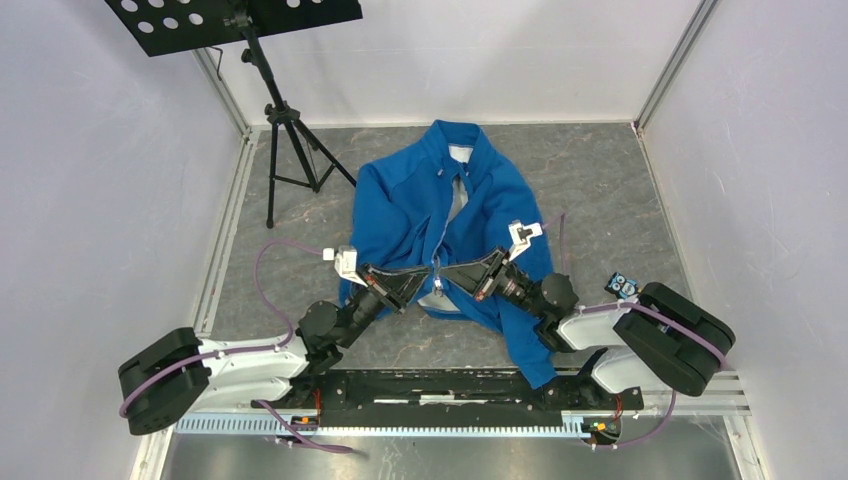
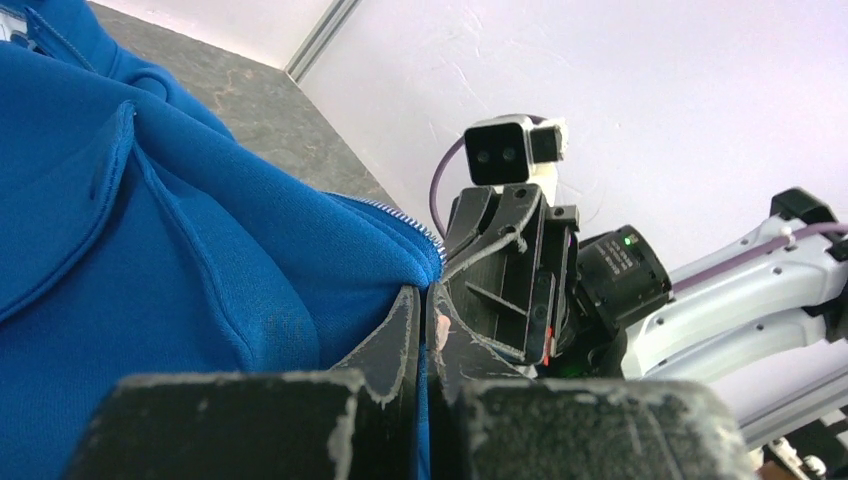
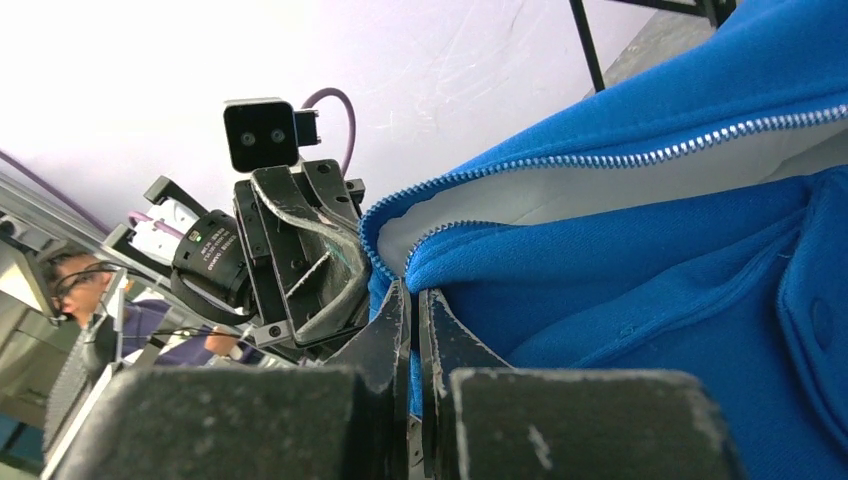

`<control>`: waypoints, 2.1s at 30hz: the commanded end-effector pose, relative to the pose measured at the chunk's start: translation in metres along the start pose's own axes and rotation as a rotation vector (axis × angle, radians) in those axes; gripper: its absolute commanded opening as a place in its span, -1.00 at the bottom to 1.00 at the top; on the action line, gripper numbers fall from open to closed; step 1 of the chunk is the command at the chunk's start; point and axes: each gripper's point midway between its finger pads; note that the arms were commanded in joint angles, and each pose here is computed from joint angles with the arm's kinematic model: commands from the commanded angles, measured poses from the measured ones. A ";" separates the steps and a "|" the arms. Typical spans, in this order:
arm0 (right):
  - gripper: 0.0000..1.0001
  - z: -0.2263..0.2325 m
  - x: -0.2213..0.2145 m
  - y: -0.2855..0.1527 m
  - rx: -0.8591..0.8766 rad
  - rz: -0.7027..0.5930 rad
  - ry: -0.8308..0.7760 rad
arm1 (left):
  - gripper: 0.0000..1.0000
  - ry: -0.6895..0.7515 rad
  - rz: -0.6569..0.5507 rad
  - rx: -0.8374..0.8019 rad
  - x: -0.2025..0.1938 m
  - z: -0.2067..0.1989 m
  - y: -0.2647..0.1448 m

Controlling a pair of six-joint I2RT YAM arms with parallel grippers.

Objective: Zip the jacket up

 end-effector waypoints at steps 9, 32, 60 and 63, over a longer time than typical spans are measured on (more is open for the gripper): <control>-0.99 0.116 0.098 -0.016 0.395 -0.452 -0.236 | -0.95 -0.125 -0.064 -0.088 0.018 -0.028 0.005; -0.99 0.111 0.102 -0.013 0.366 -0.475 -0.198 | -0.37 -0.148 -0.042 -0.030 0.020 -0.024 0.001; -0.99 0.112 0.100 -0.006 0.382 -0.454 -0.155 | -0.16 -0.205 0.039 0.060 0.010 -0.019 0.001; -0.99 0.113 0.100 -0.007 0.386 -0.453 -0.153 | -0.29 -0.196 0.043 0.047 0.010 -0.022 0.002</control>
Point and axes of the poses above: each gripper's point midway between its finger pads, its own y axis out along the fingers, its own z axis along the line the jaws close on, x = y × z, and after that the axes turned 6 degrees about -y, right-handed
